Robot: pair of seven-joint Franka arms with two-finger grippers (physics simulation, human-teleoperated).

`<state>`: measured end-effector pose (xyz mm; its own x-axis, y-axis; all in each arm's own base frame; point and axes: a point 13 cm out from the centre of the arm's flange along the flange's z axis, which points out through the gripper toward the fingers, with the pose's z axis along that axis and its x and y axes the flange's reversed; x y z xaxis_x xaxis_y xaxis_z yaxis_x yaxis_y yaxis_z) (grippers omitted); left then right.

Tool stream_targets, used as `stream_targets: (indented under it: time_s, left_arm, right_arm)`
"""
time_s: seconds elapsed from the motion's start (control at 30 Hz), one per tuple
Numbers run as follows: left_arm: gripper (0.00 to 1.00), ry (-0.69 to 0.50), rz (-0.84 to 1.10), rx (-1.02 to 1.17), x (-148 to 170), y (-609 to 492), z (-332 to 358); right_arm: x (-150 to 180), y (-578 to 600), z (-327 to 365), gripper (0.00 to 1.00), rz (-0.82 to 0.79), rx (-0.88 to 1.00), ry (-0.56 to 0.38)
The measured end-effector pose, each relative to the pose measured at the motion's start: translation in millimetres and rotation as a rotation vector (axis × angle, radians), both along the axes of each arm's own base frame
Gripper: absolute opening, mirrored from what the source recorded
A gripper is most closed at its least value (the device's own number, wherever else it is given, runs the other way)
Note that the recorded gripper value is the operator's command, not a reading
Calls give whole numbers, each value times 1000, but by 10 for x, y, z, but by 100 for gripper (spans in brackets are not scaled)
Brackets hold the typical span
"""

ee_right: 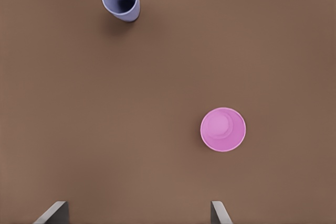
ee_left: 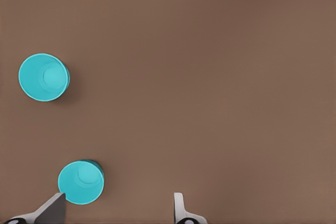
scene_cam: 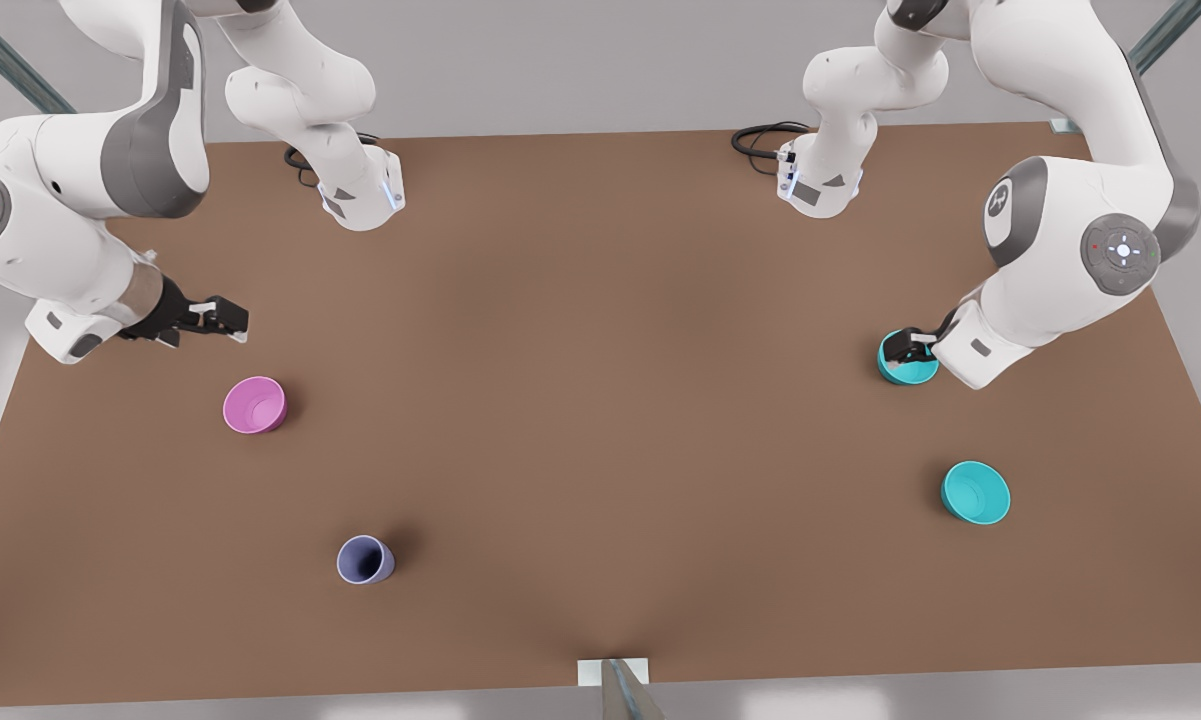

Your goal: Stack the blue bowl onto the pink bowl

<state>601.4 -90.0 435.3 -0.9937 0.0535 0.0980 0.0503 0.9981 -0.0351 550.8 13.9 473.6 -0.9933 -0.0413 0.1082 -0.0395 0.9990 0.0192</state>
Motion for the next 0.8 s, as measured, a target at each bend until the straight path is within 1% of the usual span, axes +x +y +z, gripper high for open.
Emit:
stream_targets:
  time_s: [0.1,0.13,0.2,0.27,0.33,0.4,0.5,0.67,0.8]
  left_arm:
    - [100,9,8,2,-12,2,-19]
    - [100,11,11,2,-15,4,-22]
    - [100,17,15,3,-16,6,-50]
    - [100,27,22,4,-11,24,-94]
    - [100,36,32,5,-13,64,-123]
    - [100,46,36,7,-33,74,-137]
    - [100,68,45,9,-46,115,-207]
    - [100,88,58,11,-57,162,-269]
    - [100,95,61,12,-63,163,-291]
  right_arm:
    - [13,19,-14,100,8,0,0]
    - [21,15,-73,100,11,0,12]
    - [30,-161,-365,100,-4,7,69]
    - [40,-922,-847,100,-119,37,143]
    - [-153,-1647,-1244,100,-230,74,189]
    - [-292,-1829,-1623,100,-243,99,209]
    - [-402,-1933,-2156,100,-226,120,187]
    - [-320,-1993,-2575,100,-171,118,57]
    - [-465,-1983,-2910,100,-135,104,-4]
